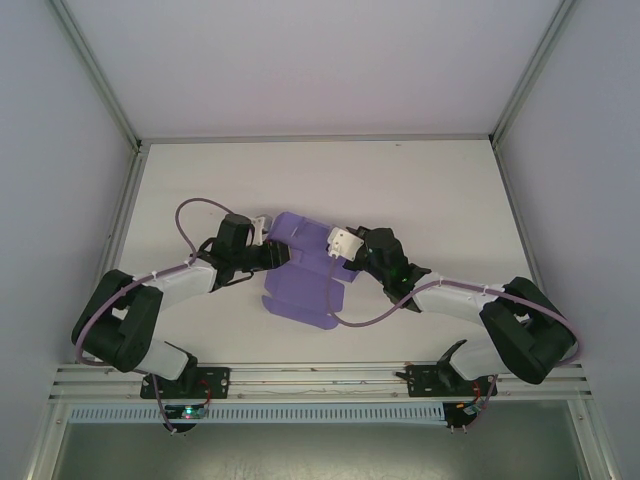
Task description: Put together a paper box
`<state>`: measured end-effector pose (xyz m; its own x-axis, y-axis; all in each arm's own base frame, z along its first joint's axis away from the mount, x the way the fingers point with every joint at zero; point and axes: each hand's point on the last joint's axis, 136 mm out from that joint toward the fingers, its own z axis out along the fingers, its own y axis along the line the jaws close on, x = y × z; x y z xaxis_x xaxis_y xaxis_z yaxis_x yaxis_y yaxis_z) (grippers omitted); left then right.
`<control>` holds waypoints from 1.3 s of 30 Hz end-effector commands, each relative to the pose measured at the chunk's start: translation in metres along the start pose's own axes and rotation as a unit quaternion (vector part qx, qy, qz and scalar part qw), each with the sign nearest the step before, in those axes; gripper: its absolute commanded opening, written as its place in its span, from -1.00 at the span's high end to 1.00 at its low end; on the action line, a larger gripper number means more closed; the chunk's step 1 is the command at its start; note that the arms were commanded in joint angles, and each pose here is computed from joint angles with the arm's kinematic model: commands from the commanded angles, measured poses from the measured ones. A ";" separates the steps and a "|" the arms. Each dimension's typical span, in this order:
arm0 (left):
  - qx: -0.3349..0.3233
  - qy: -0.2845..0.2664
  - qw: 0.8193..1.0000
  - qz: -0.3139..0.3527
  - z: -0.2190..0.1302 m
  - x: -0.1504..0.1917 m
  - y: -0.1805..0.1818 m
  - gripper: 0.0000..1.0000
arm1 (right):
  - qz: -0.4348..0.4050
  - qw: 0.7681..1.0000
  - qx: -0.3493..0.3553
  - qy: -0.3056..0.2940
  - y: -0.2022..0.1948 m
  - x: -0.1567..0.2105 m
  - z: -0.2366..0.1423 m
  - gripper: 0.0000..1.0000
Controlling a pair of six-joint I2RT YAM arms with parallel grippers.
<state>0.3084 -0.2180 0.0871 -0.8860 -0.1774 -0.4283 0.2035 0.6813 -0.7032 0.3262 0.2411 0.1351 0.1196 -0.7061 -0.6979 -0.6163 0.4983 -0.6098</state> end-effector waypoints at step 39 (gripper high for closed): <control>-0.197 -0.077 0.975 -0.061 -0.060 -0.081 0.035 -0.99 | -0.327 0.928 0.167 0.056 0.023 -0.005 0.034 1.00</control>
<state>0.3501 -0.1361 0.1201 -0.8155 -0.3498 -0.4611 -0.1022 0.8712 -0.4803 0.3394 0.2738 0.1064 0.2952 -0.9494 -0.1068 -0.2104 0.0445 -0.9766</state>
